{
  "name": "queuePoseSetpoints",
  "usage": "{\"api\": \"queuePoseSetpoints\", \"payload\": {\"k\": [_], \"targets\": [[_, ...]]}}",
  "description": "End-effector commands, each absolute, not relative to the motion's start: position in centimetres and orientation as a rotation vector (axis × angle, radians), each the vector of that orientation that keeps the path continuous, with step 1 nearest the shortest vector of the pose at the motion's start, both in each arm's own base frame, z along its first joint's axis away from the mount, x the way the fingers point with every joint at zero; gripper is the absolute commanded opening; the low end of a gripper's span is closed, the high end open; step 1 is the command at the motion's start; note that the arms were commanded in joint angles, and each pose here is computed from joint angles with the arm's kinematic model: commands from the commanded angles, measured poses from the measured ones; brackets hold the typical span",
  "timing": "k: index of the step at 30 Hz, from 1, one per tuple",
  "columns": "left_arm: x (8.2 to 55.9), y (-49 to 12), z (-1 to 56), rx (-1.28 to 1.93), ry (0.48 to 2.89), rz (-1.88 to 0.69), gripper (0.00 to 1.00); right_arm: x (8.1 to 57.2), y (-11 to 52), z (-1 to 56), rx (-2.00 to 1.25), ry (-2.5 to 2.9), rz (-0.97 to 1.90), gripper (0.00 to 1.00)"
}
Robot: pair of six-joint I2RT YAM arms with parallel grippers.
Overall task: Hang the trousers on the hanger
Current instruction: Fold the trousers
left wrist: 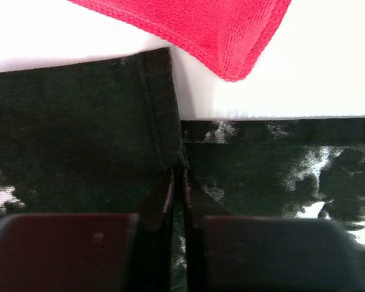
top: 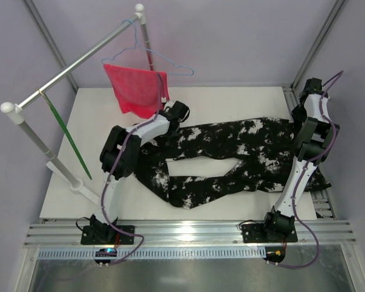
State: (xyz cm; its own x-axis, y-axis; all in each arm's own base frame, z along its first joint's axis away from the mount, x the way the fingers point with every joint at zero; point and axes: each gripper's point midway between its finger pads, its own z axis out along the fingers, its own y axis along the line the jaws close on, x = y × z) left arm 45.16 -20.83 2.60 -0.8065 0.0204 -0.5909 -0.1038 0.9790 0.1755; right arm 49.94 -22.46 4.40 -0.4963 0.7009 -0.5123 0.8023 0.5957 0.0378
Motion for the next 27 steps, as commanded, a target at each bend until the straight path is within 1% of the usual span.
{"api": "queuePoseSetpoints", "payload": {"k": [1,4,9,12,16,20,24,27], "targets": [[43.5,-18.3,3.6,-0.052,2.506,0.401,0.00,50.3,-24.5,9.2,1.195,2.209,-0.288,0.04],[43.0,-17.8,3.7,-0.048,2.509,0.414,0.00,50.1,-24.6,9.2,1.204,2.206,-0.282,0.04],[42.2,-18.8,4.8,-0.034,2.506,0.275,0.00,50.0,-24.3,8.7,1.212,2.216,-0.263,0.04],[41.5,-18.2,5.5,-0.035,2.496,0.278,0.00,50.0,-24.2,8.5,1.215,2.219,-0.256,0.04],[41.9,-16.6,7.5,-0.054,2.454,0.352,0.00,50.0,-24.3,8.6,1.217,2.217,-0.260,0.04],[43.4,-14.5,10.2,-0.126,2.405,0.382,0.00,49.6,-25.0,8.9,1.239,2.202,-0.276,0.04],[44.6,-11.5,12.5,-0.200,2.336,0.489,0.00,49.2,-26.0,9.5,1.267,2.172,-0.279,0.04],[45.0,-9.2,13.0,-0.257,2.309,0.591,0.00,49.0,-26.6,10.2,1.278,2.147,-0.285,0.04]]}}
